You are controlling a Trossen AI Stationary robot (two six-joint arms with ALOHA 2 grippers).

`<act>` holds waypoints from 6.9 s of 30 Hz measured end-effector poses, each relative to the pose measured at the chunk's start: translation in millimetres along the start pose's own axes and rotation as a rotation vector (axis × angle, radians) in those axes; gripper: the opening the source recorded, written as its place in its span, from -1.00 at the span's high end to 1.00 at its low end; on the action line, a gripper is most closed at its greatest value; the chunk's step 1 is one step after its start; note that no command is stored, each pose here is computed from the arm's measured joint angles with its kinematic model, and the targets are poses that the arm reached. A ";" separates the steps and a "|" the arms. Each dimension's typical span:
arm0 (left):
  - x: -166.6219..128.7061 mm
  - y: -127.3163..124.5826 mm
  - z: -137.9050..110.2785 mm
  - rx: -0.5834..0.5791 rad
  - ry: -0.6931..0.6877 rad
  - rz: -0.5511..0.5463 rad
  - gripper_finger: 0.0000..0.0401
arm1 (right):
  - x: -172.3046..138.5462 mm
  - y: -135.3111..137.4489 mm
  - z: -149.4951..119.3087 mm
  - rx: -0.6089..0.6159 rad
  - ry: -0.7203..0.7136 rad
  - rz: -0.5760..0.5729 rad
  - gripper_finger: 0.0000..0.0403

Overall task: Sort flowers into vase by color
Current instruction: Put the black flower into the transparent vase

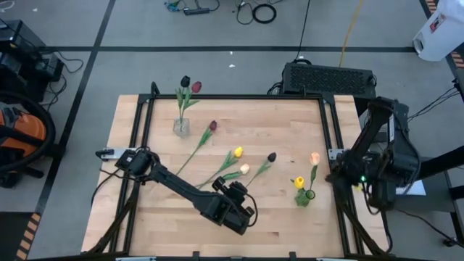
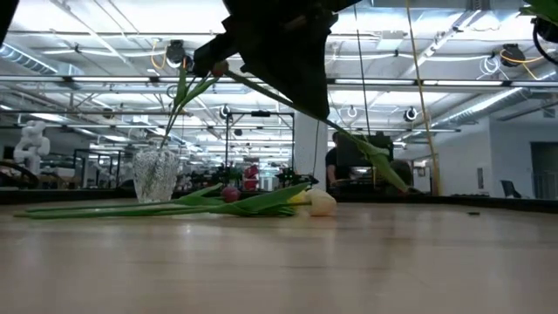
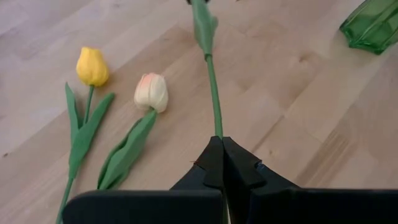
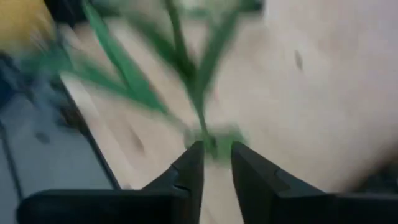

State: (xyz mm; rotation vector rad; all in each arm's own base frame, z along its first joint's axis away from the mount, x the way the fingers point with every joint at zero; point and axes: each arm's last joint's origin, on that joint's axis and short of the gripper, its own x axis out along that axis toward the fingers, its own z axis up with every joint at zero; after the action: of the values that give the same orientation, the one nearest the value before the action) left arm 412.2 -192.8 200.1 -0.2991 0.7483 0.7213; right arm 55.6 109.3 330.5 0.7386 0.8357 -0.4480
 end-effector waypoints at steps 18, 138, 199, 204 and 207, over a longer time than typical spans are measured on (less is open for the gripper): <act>2.5 2.1 3.3 0.025 -0.029 0.023 1.00 | -81.9 26.2 78.2 -0.084 -0.420 0.385 1.00; 190.2 22.4 67.0 0.113 0.095 -0.238 0.93 | -68.8 74.3 91.0 -0.397 -0.445 0.299 1.00; -68.0 313.6 15.2 0.039 -1.357 -0.030 0.96 | -7.3 109.0 158.7 -0.334 -0.676 -0.049 1.00; -60.5 345.0 -9.1 -0.018 -1.378 0.020 0.95 | 3.1 110.3 165.1 -0.340 -0.642 -0.061 1.00; -57.2 352.8 -7.6 0.001 -1.401 0.025 0.95 | 6.7 108.1 170.5 -0.326 -0.646 -0.089 1.00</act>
State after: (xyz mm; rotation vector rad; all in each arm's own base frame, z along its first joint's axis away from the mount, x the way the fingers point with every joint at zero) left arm 135.6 31.0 235.5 0.2434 -0.5801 0.7579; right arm 212.4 55.2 445.9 0.2235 0.3175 -0.5712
